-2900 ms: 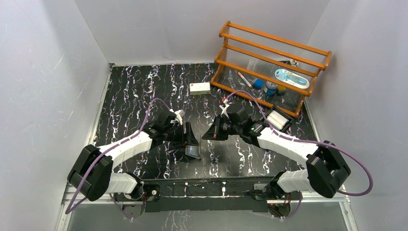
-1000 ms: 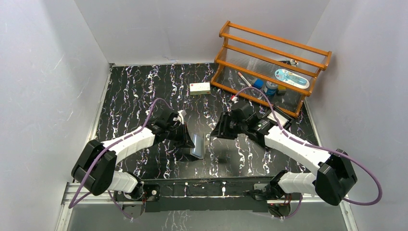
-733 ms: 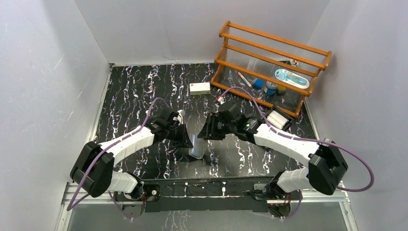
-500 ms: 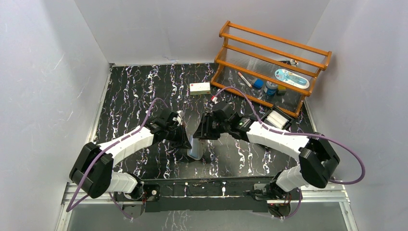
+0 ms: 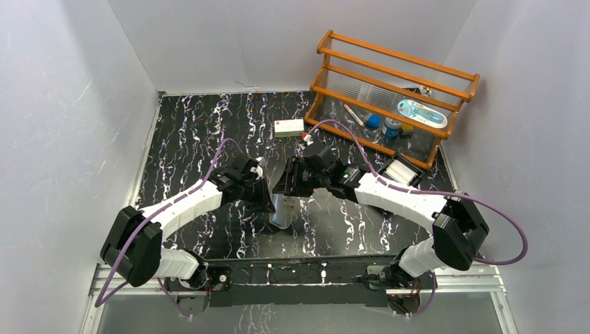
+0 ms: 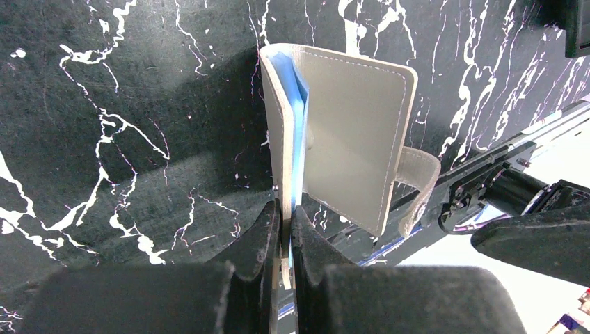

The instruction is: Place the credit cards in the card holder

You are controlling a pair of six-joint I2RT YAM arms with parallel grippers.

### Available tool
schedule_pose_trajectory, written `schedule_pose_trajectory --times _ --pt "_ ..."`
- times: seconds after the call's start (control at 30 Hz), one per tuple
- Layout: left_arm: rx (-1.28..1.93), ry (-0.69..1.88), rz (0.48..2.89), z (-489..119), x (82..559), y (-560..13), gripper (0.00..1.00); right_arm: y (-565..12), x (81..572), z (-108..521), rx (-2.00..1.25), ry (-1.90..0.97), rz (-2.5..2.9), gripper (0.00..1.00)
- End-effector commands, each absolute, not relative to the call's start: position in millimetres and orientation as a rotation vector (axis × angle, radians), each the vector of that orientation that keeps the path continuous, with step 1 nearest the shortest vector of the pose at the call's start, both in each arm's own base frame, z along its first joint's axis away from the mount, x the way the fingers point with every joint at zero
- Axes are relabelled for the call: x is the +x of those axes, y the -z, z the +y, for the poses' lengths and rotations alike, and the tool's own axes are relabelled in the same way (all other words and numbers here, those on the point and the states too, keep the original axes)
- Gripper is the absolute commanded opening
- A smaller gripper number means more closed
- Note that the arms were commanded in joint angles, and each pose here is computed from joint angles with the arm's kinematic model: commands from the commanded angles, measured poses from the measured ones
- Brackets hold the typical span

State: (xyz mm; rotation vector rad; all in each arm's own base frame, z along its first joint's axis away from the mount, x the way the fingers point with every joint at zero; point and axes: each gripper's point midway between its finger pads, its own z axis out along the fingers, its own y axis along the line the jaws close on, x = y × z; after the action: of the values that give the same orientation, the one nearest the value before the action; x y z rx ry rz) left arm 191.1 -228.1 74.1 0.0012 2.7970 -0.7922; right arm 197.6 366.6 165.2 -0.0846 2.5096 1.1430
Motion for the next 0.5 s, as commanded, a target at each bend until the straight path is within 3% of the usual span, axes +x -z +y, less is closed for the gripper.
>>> schedule_pose_trajectory --times 0.0,0.2,0.47 --pt "0.027 0.812 2.775 -232 193 -89 0.00 -201 206 377 -0.070 -1.221 2.396 0.56" --pt "0.029 0.831 2.772 -234 193 -91 0.00 -164 203 381 -0.076 -1.188 2.483 0.45" --pt "0.024 0.864 2.751 -235 191 -92 0.01 -107 196 380 -0.111 -1.105 2.621 0.43"
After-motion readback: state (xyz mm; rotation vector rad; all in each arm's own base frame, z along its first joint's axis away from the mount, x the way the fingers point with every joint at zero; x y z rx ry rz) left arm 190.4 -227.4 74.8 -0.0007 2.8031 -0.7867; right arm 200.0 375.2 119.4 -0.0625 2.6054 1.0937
